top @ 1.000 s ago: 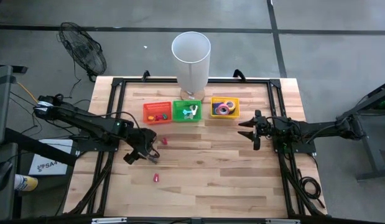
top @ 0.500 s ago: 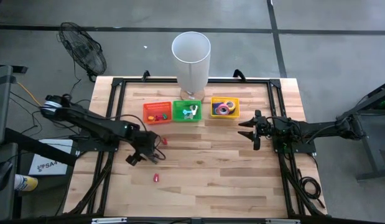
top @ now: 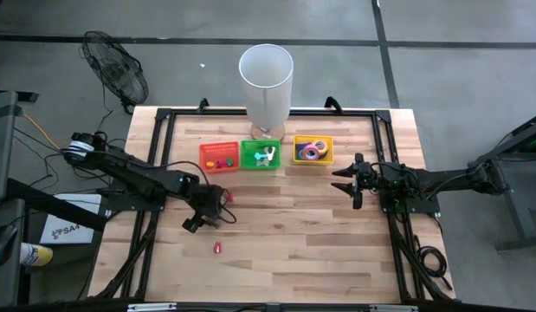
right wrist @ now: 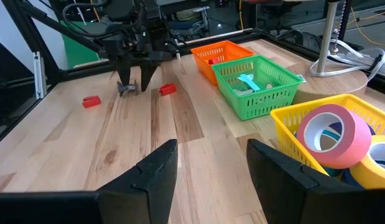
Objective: Pick and place Stapler, Stapler remover, tape
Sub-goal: Put the black staple remover into the green bin
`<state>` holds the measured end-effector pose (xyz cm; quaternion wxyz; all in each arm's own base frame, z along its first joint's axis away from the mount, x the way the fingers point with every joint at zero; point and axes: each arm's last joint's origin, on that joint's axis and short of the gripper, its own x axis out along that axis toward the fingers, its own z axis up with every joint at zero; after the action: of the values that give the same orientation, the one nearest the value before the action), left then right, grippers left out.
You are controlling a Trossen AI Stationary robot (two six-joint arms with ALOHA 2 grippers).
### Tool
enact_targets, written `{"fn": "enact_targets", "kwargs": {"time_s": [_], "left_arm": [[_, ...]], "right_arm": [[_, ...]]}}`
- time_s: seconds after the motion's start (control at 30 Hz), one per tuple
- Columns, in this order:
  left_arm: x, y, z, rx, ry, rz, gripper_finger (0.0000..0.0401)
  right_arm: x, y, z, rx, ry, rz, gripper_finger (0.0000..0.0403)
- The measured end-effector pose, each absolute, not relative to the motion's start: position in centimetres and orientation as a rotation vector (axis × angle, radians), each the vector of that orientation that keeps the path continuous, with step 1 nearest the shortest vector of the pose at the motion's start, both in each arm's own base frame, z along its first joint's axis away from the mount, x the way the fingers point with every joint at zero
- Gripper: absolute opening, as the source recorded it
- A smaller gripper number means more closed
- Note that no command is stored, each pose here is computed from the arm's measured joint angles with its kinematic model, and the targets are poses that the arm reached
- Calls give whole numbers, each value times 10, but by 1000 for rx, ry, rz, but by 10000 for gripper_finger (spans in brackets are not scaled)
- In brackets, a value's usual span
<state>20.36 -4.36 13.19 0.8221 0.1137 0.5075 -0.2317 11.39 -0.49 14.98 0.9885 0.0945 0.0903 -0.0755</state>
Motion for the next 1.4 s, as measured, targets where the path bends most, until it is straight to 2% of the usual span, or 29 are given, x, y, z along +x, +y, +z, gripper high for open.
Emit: {"fn": "enact_targets", "kwargs": {"time_s": [0.13, 0.23, 0.63, 0.9, 1.17, 1.3, 1.4], "left_arm": [[204, -44, 131, 210, 1084, -469, 248], [205, -44, 132, 197, 1083, -458, 229], [207, -43, 132, 205, 1061, -448, 83], [210, -44, 135, 201, 1045, -458, 80], [228, -46, 161, 289, 980, -440, 86], [240, -45, 177, 416, 934, -362, 87], [246, -42, 188, 534, 919, -227, 87]], "right_arm": [[114, -5, 150, 190, 181, -152, 183], [114, -5, 150, 190, 181, -152, 183], [114, -5, 150, 190, 181, -152, 183], [114, -5, 150, 190, 181, -152, 183], [114, -5, 150, 189, 181, -151, 183], [114, -5, 150, 190, 181, -152, 183], [114, -5, 150, 189, 181, -152, 183]]}}
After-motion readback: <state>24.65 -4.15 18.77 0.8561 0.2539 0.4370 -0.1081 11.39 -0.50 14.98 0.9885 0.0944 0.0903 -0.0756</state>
